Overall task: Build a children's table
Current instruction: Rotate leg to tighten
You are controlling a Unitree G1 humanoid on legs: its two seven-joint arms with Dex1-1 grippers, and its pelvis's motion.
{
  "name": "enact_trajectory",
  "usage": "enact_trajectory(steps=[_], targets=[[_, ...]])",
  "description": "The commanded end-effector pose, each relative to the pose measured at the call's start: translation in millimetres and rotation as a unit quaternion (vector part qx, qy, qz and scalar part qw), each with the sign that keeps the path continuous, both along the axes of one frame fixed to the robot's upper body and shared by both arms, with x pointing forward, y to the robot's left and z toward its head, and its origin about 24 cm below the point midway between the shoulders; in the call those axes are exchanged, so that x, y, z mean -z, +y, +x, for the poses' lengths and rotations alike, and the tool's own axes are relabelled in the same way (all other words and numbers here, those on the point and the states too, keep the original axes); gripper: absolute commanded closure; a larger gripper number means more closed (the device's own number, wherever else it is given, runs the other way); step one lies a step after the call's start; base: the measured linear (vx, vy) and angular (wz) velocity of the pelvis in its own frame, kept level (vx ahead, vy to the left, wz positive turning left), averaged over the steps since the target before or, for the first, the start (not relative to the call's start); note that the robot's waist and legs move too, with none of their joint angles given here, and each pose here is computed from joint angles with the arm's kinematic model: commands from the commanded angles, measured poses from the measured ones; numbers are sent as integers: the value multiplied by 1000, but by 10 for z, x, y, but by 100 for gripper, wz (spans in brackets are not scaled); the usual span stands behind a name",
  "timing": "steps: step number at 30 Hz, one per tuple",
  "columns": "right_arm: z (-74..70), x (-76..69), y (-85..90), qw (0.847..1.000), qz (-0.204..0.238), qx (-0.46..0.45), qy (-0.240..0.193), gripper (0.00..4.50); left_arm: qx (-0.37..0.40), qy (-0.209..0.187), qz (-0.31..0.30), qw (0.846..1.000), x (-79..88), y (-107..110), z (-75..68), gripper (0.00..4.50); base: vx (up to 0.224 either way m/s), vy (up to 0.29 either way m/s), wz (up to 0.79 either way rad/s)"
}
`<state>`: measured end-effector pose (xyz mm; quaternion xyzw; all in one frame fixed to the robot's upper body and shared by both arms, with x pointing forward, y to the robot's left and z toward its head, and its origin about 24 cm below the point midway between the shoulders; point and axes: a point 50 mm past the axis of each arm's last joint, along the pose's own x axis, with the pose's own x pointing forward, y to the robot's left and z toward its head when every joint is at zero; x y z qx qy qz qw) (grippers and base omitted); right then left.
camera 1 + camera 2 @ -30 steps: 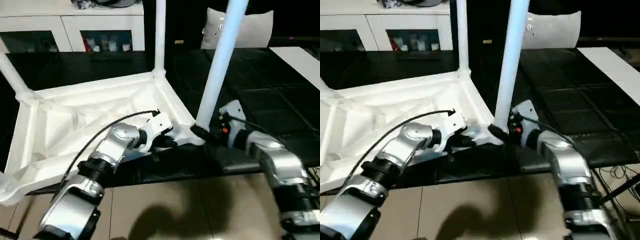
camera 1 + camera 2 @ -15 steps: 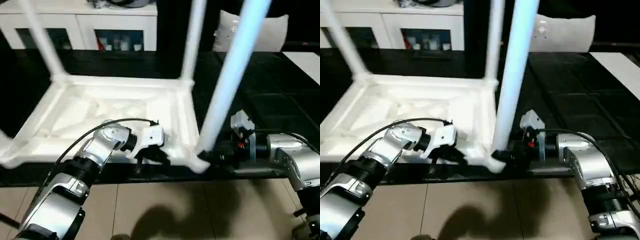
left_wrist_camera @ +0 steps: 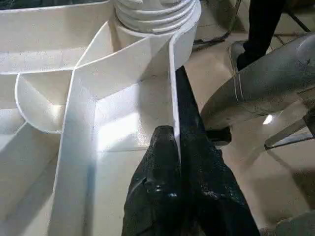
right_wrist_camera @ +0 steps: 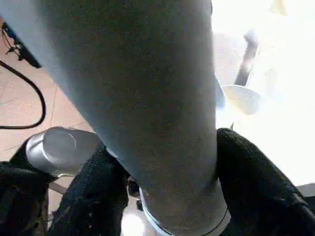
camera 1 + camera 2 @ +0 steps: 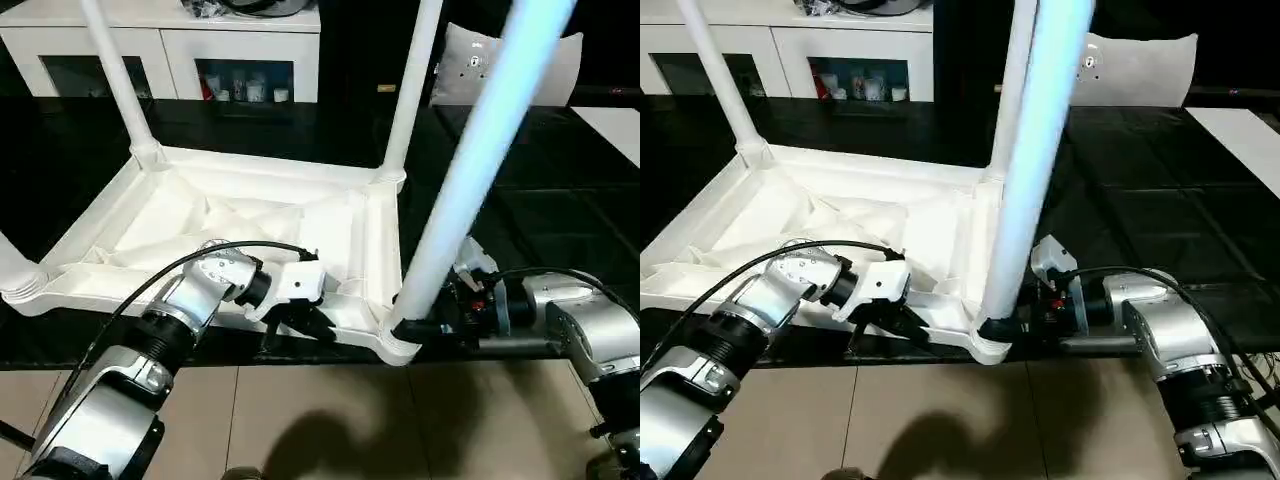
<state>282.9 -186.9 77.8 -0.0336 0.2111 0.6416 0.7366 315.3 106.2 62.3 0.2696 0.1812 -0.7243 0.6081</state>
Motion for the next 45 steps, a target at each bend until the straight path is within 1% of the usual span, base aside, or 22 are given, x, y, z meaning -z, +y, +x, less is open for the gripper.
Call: enact_trajectory(steps=[1, 5, 7, 10, 13, 14, 16, 18, 19, 20, 22, 25, 26, 27, 30, 31, 32, 34, 35, 38, 40, 45], targets=[[-17, -17, -1, 1000, 16, -4, 10, 219, 14, 3, -10, 1000, -27, -76, -5, 450, 0, 0, 0], [-16, -20, 35, 999, 35, 15, 13, 233, -4, 15, -23, 1000, -37, -97, 9, 450, 0, 0, 0], [73, -15, 120, 995, 48, 92, -9, 235, -51, 19, -31, 998, -19, -125, 42, 450, 0, 0, 0], [118, -3, 145, 991, 41, 123, -17, 238, -70, 15, -33, 997, -10, -140, 61, 450, 0, 0, 0], [278, 55, 244, 968, 19, 249, -20, 239, -181, -6, -59, 982, -9, -261, 191, 450, 0, 0, 0], [278, 55, 244, 968, 19, 249, -20, 240, -181, -6, -59, 982, -9, -261, 191, 450, 0, 0, 0], [363, 83, 312, 945, 7, 326, -17, 241, -258, -8, -78, 963, -12, -358, 273, 450, 0, 0, 0], [420, 88, 330, 926, -1, 376, -25, 243, -288, -8, -85, 954, -12, -405, 296, 450, 0, 0, 0], [420, 88, 330, 926, -1, 376, -25, 244, -288, -8, -85, 954, -12, -405, 296, 450, 0, 0, 0], [484, 102, 336, 902, -7, 431, -33, 244, -317, -15, -92, 944, -14, -462, 317, 450, 0, 0, 0], [527, 116, 343, 882, -7, 469, -45, 244, -343, -21, -98, 934, -20, -516, 335, 450, 0, 0, 0], [544, 127, 357, 865, 6, 498, -61, 244, -363, -30, -103, 926, -33, -572, 348, 450, 0, 0, 0], [542, 123, 362, 864, 11, 499, -61, 211, -364, -31, -102, 925, -33, -574, 348, 450, 0, 0, 0], [515, 109, 384, 869, 40, 491, -43, 178, -359, -38, -101, 927, -37, -576, 345, 450, 0, 0, 0], [475, 74, 380, 881, 52, 468, -49, 172, -344, -45, -98, 933, -34, -566, 330, 450, 0, 0, 0], [471, 72, 376, 882, 52, 465, -50, 143, -342, -45, -98, 934, -33, -564, 328, 450, 0, 0, 0], [448, 59, 330, 891, 49, 448, -58, 135, -325, -50, -92, 940, -21, -540, 309, 450, 0, 0, 0], [438, 48, 302, 896, 47, 438, -64, 131, -314, -53, -88, 944, -15, -523, 300, 450, 0, 0, 0], [415, 30, 242, 906, 39, 413, -79, 99, -295, -54, -79, 951, 2, -488, 281, 450, 0, 0, 0], [388, 16, 189, 916, 30, 389, -91, 99, -276, -54, -69, 957, 18, -451, 266, 450, 0, 0, 0], [327, -12, 82, 939, 8, 327, -104, 95, -227, -57, -41, 971, 46, -343, 240, 450, 0, 0, 0], [287, -27, -9, 957, -28, 268, -108, 53, -162, -56, -20, 985, 48, -242, 200, 450, 0, 0, 0]])
